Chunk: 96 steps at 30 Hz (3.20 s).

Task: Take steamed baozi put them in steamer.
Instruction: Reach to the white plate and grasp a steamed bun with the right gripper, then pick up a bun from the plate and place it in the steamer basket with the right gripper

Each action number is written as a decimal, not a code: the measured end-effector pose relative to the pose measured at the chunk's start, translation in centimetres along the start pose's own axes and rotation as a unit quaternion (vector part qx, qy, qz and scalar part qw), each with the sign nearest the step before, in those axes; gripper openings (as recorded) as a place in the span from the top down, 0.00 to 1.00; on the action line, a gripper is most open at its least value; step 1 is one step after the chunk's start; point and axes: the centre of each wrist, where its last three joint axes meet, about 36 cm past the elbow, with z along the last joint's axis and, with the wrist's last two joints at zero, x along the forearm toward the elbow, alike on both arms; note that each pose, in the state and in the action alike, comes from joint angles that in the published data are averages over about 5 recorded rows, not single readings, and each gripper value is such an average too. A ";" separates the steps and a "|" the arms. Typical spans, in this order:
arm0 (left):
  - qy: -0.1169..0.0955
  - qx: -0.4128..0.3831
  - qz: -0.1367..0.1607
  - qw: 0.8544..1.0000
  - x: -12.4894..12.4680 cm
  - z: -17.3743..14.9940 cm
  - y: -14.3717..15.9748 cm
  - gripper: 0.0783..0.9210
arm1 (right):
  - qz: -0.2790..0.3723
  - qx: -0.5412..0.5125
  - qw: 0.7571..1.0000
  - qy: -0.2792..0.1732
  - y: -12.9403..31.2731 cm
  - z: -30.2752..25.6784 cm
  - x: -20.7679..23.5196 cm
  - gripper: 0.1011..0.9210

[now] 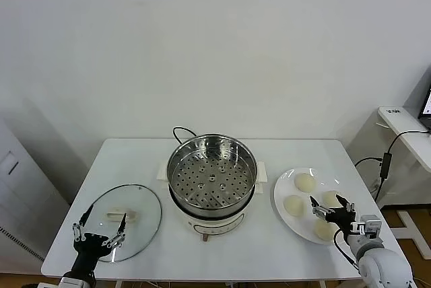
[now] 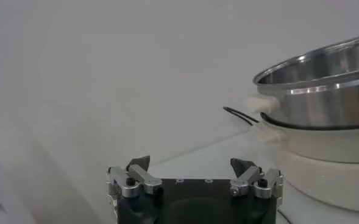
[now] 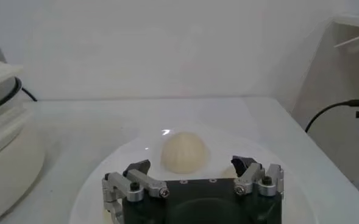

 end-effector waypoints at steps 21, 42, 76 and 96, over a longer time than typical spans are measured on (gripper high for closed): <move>-0.011 -0.004 0.000 1.000 -0.8 -0.5 0.5 0.12 | -0.274 0.465 0.838 0.082 -12.8 -21.1 -8.1 0.12; -0.012 -0.014 0.002 1.000 -2.0 -0.9 1.2 0.12 | -0.372 0.566 0.694 0.243 -8.3 -23.2 -19.4 0.12; -0.014 -0.024 0.002 1.000 -2.0 -1.0 2.0 0.12 | -0.369 0.601 0.658 0.262 -3.4 -20.0 -25.1 0.50; -0.024 -0.027 -0.011 0.999 -1.3 -1.6 3.1 0.12 | -0.421 0.707 0.555 0.123 8.1 -41.3 -21.4 0.63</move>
